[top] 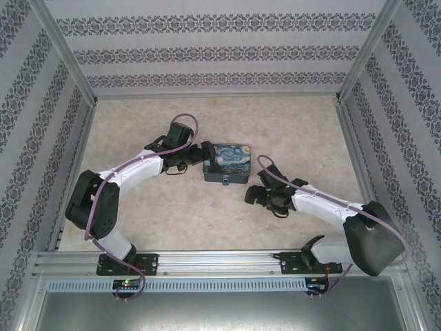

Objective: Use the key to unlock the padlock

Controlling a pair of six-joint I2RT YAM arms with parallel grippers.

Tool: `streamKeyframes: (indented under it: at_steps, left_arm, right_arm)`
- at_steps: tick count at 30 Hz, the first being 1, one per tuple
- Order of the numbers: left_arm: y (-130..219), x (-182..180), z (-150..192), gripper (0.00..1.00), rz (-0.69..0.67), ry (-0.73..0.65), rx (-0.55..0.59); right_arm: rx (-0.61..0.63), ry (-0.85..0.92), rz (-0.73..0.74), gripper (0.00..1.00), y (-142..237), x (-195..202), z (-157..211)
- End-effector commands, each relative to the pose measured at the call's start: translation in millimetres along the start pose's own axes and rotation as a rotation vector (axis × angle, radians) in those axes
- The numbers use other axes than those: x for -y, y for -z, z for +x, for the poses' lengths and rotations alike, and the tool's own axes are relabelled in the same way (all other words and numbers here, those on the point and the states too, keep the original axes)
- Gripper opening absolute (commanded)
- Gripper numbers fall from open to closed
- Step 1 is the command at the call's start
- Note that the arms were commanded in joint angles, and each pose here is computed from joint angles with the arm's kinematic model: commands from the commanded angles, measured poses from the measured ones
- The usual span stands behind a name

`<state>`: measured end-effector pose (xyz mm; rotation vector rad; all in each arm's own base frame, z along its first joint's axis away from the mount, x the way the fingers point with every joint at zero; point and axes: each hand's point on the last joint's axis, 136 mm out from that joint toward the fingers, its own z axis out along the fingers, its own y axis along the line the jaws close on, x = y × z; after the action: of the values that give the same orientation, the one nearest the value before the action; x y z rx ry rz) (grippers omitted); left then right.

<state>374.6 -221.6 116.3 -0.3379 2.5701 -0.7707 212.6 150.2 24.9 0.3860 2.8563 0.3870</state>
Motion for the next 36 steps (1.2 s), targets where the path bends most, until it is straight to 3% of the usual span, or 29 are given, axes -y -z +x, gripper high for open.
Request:
streamKeyframes:
  at_steps: [1, 6, 11, 17, 23, 36]
  left_arm:
    - [0, 8, -9, 0.99, 0.027, -0.01, 0.019]
    - [0, 9, -9, 0.99, 0.036, -0.009, 0.02]
    - [-2, 9, -10, 0.99, 0.034, -0.009, 0.019]
    - [-4, 13, -13, 0.99, 0.053, -0.012, 0.025]
    - [-8, 19, -14, 0.99, 0.096, 0.003, 0.026]
    - [-25, 18, -4, 0.99, 0.148, 0.035, -0.006]
  right_arm:
    - [-0.003, 0.018, 0.104, 0.94, 9, 11, 2]
    - [0.058, -0.046, 0.118, 0.95, 25, 15, -3]
    - [0.069, -0.232, 0.086, 0.94, 28, 26, 9]
    - [0.077, -0.443, 0.046, 0.8, 29, 37, 16]
    - [0.034, -0.649, 0.018, 0.73, 26, 47, 20]
    - [-0.028, -0.711, 0.088, 0.58, 28, 48, 8]
